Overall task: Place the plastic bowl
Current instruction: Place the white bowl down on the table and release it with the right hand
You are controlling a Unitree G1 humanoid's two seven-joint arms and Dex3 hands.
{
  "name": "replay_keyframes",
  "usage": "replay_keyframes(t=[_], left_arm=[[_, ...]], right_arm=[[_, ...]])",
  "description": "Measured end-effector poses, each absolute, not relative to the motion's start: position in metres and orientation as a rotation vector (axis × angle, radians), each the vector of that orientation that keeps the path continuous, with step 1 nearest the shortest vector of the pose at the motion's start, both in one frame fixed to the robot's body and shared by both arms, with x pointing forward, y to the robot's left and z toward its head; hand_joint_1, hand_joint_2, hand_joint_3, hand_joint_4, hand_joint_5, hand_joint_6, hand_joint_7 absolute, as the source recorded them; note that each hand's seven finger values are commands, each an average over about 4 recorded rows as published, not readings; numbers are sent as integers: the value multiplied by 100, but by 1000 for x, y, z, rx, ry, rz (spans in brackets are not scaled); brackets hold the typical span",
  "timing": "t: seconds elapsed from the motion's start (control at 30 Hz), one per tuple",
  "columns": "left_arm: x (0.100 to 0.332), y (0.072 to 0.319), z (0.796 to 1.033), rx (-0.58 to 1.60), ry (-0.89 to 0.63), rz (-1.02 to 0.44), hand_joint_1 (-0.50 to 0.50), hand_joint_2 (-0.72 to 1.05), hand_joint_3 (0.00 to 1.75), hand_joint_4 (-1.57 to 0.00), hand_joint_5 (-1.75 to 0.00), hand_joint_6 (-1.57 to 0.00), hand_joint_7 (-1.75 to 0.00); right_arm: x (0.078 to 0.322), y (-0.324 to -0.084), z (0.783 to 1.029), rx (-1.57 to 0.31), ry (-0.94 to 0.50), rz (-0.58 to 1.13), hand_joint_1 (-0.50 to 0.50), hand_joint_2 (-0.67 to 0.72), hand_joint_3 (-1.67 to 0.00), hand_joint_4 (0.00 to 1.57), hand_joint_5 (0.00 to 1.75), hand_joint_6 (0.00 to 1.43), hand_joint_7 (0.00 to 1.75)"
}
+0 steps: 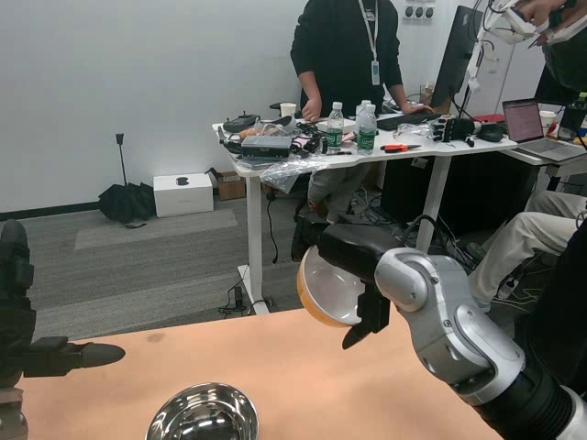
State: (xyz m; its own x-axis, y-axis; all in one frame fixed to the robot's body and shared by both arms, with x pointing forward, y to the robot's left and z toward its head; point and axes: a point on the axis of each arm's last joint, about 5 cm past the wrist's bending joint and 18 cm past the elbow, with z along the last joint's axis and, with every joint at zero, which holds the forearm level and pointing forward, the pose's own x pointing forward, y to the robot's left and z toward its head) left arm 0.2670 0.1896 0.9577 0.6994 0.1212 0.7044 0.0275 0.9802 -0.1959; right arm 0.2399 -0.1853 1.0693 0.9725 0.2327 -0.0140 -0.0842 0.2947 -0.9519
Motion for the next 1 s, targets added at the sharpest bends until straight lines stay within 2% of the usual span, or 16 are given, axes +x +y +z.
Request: replay_keyframes(t=[0.37, 0.5, 0.63, 0.77, 0.9, 1.0], left_arm=[[267, 190, 958, -198, -796, 53, -50, -10, 4, 0, 0, 0, 0], [267, 190, 958, -198, -796, 53, -50, -10, 0, 0, 0, 0, 0], [267, 190, 958, -198, -796, 52, -50, -10, 0, 0, 0, 0, 0], [267, 190, 958, -198, -796, 53, -50, -10, 9, 0, 0, 0, 0], [267, 190, 958, -198, -796, 53, -50, -10, 0, 0, 0, 0, 0], [267, 190, 958, -198, -796, 53, -50, -10, 0, 0, 0, 0, 0]], right_arm=[[240, -185, 1069, -1256, -135, 213, -50, -60, -159, 46, 165, 6, 166], [241, -183, 1066, -1268, -124, 232, -50, -60, -159, 46, 165, 6, 162], [243, -180, 1060, -1287, -96, 276, -50, -60, -159, 46, 165, 6, 168], [245, -178, 1055, -1298, -72, 314, -50, -60, -159, 46, 165, 6, 166], [246, -175, 1049, -1306, -52, 355, -50, -60, -159, 46, 165, 6, 168], [245, -172, 1045, -1310, -35, 384, -50, -60, -159, 46, 165, 6, 162]])
